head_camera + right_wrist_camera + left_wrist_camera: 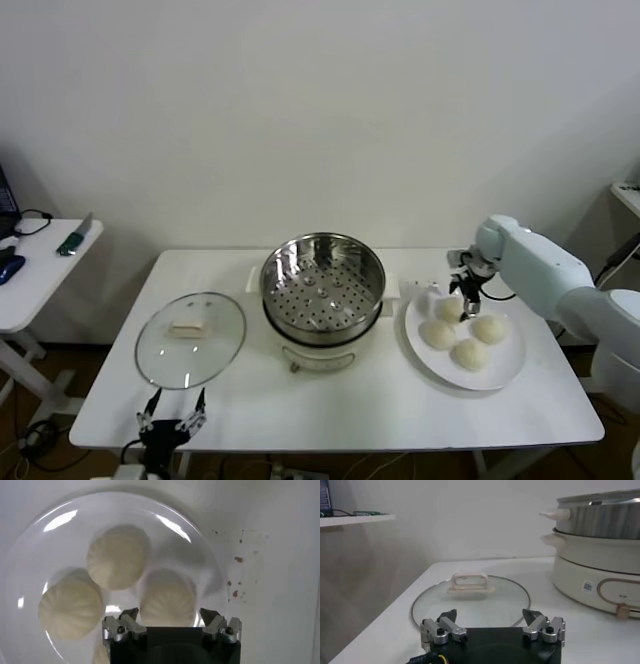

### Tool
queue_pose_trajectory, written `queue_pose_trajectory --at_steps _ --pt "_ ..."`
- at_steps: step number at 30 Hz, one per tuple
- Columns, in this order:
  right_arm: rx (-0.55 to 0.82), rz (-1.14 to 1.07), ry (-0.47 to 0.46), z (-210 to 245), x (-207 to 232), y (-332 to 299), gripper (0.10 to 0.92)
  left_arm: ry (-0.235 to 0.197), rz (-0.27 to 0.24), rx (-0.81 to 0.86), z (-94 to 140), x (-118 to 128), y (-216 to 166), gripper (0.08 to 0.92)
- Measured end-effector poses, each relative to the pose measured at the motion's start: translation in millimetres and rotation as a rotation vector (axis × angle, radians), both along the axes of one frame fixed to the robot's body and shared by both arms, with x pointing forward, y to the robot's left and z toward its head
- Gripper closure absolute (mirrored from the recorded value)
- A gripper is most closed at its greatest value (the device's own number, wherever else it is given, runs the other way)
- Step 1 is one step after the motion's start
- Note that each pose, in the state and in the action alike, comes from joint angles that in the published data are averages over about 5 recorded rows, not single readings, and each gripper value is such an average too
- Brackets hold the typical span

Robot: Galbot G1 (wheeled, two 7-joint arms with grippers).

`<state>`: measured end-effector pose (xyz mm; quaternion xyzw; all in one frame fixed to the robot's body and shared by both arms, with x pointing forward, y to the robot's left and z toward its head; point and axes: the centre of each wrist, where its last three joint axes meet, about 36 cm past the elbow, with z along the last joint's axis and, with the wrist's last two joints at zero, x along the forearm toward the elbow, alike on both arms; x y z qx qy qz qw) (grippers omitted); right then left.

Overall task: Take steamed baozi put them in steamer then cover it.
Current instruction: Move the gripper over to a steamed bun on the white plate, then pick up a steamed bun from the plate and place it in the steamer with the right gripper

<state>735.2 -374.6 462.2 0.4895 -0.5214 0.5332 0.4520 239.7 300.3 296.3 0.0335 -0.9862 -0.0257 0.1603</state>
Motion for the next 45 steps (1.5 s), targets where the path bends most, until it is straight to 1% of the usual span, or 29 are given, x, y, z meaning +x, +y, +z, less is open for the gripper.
queue_pose_trajectory --at_steps 7,15,22,27,31,35,41,45 --pt "-0.002 0.007 0.000 -3.3 0.6 3.1 0.218 0.001 0.002 0.004 -0.4 0.5 1.6 0.177" --pt "-0.006 0.016 0.002 -3.4 1.6 6.2 0.323 0.002 0.013 -0.002 -1.5 2.6 -0.5 0.177" --pt "0.001 0.028 -0.002 3.1 4.4 8.8 0.335 0.004 0.019 -0.005 -2.4 2.4 -0.8 0.177" --pt "0.010 0.052 -0.011 19.5 6.7 9.4 0.335 0.007 0.026 -0.010 -3.7 2.1 -0.4 0.177" --pt "0.015 0.109 -0.031 50.9 10.6 16.2 0.335 0.007 0.029 -0.009 -2.3 2.5 0.8 0.177" --pt "0.016 0.197 -0.063 99.6 13.8 32.0 0.335 0.001 0.029 -0.001 1.1 3.4 4.2 0.177" --pt "0.013 0.380 -0.116 181.7 8.5 77.3 0.335 -0.006 0.026 0.007 5.3 3.2 7.5 0.177" --pt "0.002 0.516 -0.141 224.2 -4.1 111.0 0.335 -0.007 0.023 0.008 7.1 3.3 7.6 0.177"
